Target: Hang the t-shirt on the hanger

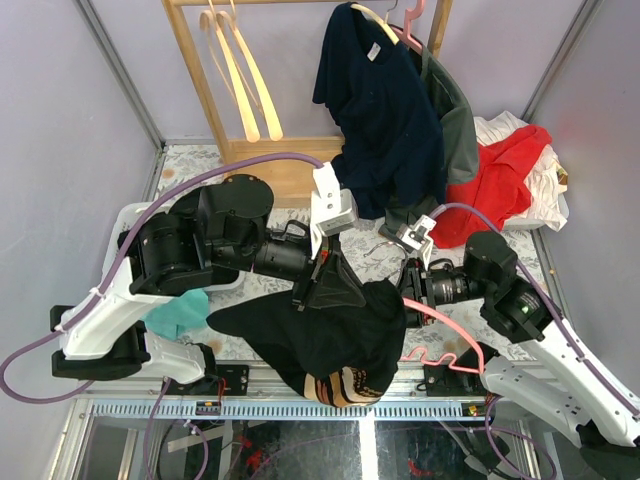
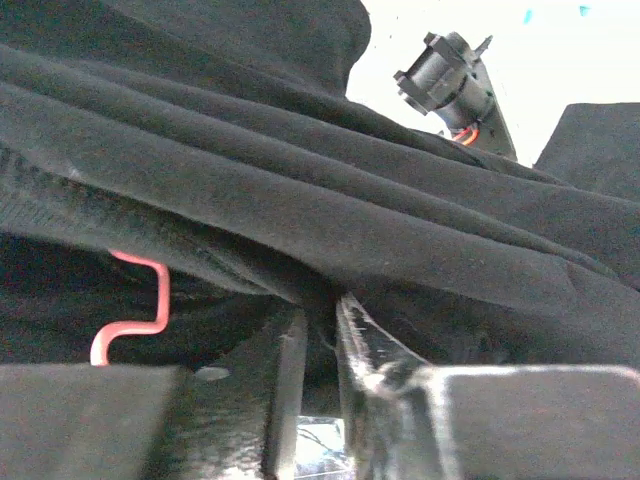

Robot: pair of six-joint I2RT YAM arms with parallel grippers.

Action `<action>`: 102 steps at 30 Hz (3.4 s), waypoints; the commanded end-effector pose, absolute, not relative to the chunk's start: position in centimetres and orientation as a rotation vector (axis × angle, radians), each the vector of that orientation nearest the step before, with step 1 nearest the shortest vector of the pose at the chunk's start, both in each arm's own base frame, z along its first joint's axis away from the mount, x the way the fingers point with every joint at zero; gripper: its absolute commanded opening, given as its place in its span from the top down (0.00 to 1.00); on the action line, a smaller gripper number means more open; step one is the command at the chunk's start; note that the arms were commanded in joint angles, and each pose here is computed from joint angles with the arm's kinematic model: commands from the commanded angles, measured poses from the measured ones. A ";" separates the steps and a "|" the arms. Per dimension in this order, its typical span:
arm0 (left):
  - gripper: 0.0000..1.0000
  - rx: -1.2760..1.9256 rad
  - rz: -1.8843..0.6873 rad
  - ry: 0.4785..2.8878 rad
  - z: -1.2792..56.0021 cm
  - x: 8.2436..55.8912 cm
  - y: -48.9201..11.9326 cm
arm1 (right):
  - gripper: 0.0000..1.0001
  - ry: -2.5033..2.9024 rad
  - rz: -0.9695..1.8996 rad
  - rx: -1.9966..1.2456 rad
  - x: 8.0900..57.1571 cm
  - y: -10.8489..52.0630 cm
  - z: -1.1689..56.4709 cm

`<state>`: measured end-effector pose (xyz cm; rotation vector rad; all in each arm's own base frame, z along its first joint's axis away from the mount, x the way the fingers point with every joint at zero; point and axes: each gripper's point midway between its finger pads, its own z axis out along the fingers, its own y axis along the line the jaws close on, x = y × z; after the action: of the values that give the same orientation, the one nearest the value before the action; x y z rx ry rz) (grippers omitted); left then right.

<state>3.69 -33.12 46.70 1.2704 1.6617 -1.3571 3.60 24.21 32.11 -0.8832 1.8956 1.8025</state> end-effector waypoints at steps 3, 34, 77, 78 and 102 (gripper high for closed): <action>1.00 1.219 -1.388 1.529 49.5 4.5 -33.1 | 0.86 1.947 1.573 -0.843 5.2 23.3 31.0; 1.00 0.957 -1.156 1.580 50.1 8.1 -26.9 | 1.00 2.113 0.836 -0.589 8.5 14.2 28.3; 1.00 0.721 -0.824 1.530 50.5 12.9 -21.9 | 1.00 1.800 0.670 -0.021 9.7 1.8 39.6; 1.00 0.722 -0.806 1.537 50.1 13.2 -21.9 | 1.00 1.772 0.697 -0.011 9.6 1.5 40.0; 1.00 0.744 -0.624 1.589 46.4 16.1 -22.9 | 0.87 1.795 0.858 -0.190 10.5 8.7 38.7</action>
<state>16.06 -22.27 42.44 0.7928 1.7067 -0.5548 9.74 1.05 38.90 -0.0446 1.7498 0.7910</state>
